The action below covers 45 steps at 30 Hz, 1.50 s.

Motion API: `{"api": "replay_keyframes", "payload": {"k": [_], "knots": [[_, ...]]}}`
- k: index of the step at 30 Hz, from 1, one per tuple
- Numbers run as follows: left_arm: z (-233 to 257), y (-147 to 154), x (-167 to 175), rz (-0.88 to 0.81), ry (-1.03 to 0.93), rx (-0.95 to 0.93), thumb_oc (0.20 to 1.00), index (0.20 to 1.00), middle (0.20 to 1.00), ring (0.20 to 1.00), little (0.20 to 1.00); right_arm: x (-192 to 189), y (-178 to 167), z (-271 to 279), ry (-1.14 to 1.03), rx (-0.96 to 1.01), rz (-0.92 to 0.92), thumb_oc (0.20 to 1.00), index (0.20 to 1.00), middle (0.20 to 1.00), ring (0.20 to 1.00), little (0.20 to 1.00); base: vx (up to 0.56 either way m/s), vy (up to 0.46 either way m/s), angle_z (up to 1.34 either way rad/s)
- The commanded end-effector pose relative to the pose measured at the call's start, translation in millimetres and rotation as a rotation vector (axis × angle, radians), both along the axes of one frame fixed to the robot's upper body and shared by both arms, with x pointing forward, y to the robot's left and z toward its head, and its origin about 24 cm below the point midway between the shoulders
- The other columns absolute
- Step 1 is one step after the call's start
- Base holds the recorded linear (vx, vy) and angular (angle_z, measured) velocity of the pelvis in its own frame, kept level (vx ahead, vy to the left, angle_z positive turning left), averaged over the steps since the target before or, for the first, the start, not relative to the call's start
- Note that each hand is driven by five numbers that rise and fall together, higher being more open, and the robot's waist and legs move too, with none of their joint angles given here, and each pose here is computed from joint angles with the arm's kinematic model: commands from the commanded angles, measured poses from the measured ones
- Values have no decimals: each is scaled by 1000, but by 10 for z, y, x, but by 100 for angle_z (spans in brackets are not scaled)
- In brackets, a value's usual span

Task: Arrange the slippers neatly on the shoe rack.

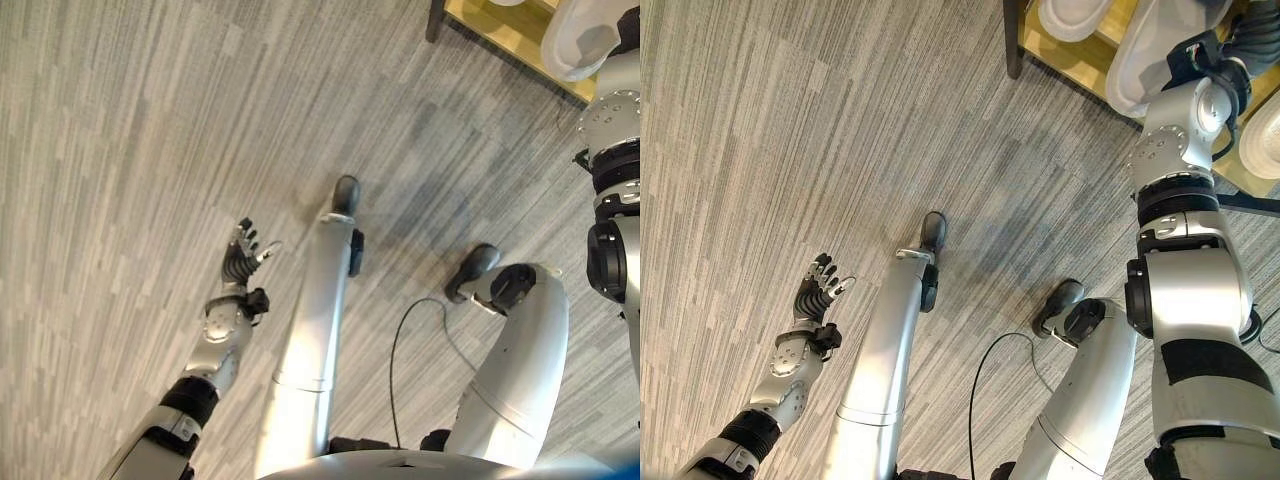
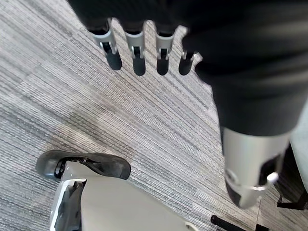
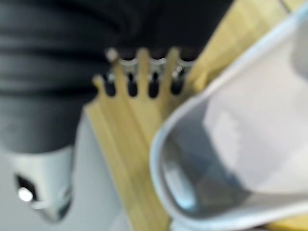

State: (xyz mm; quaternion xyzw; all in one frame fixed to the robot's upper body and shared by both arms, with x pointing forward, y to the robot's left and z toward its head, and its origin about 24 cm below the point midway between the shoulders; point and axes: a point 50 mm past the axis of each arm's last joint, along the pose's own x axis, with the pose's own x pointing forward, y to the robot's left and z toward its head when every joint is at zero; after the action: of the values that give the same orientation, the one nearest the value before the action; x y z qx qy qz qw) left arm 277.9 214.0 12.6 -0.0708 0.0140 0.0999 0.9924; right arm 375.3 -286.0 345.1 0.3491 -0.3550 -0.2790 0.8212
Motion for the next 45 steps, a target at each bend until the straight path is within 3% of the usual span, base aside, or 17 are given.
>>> {"api": "replay_keyframes", "payload": {"k": [1,11,21,36,45], "knots": [[-211,89,-143,59,65,-20,1000,1000,1000,1000,1000,6,85,-106,-27,-60,18,1000,1000,1000,1000,1000,0,0,0],[-246,54,-149,38,87,-17,1000,1000,1000,1000,1000,116,261,-80,26,-111,82,1000,1000,1000,1000,1000,0,0,0],[-260,77,-164,41,87,7,1000,1000,1000,1000,1000,81,135,-57,36,-90,40,1000,1000,1000,1000,1000,5,2,5],[-252,128,-208,84,67,-16,1000,1000,1000,1000,1000,-174,-82,-123,-122,-116,-29,1000,1000,1000,1000,1000,0,3,2],[-133,148,-184,117,1,-60,1000,1000,1000,1000,1000,-468,-87,-243,-202,-287,-111,1000,1000,1000,1000,1000,-5,5,-1]]}}
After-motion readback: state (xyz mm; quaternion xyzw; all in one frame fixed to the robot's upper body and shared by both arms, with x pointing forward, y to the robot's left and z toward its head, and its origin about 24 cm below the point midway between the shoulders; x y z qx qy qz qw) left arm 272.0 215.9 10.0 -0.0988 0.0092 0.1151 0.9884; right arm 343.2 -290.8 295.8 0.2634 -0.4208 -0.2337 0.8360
